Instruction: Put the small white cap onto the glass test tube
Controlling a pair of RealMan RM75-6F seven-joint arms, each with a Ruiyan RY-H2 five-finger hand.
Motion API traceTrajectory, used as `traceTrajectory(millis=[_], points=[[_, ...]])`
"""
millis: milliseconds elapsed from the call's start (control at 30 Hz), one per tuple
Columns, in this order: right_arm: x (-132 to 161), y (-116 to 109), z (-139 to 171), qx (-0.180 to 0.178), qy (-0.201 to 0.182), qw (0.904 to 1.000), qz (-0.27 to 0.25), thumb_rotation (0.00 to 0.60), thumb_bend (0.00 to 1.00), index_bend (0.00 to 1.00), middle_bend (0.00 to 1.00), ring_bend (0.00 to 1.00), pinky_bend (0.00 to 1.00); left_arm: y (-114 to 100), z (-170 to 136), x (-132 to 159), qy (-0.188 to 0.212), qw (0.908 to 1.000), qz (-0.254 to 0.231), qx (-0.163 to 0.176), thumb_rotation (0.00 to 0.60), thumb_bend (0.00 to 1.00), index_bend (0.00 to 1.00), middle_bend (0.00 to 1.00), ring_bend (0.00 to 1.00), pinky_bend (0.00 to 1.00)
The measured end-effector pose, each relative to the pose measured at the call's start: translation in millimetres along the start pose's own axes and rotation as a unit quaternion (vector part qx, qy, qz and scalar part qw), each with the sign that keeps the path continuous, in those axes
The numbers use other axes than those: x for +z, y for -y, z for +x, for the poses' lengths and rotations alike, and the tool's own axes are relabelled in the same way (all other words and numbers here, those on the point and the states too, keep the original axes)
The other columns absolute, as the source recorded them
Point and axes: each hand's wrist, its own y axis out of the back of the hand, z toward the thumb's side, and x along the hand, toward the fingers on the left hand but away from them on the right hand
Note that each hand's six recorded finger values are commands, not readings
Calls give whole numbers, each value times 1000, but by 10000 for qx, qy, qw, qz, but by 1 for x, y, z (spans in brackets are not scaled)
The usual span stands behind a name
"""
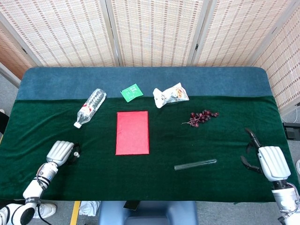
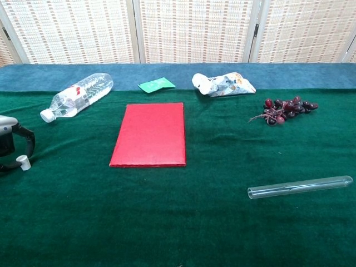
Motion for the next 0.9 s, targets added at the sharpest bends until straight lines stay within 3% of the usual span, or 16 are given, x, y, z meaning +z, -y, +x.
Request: traceTrajectory(millis=[333, 500, 667, 900], points=[[11, 5, -5, 144, -198, 9996, 141, 550, 404, 51, 600, 780, 721, -19, -11, 0, 72, 9992, -334, 216, 600, 473, 579, 1000, 892, 813], [24, 18, -10, 433, -446, 9977, 261, 590, 390, 64, 693, 831, 812, -32, -21, 1, 158, 9981, -456, 393, 600, 472, 579, 1000, 892, 813], [40, 46, -21, 868, -741, 9924, 456, 598, 259, 122, 778, 891, 882, -34, -29, 5, 236, 9976, -507, 399, 600, 472, 578, 1000, 892, 813], [67, 92, -33, 1504, -1135, 9800, 637, 595, 258, 254, 861, 976, 974, -31, -34, 3, 197, 9978, -526, 348, 600, 471, 577, 1000, 892, 813]])
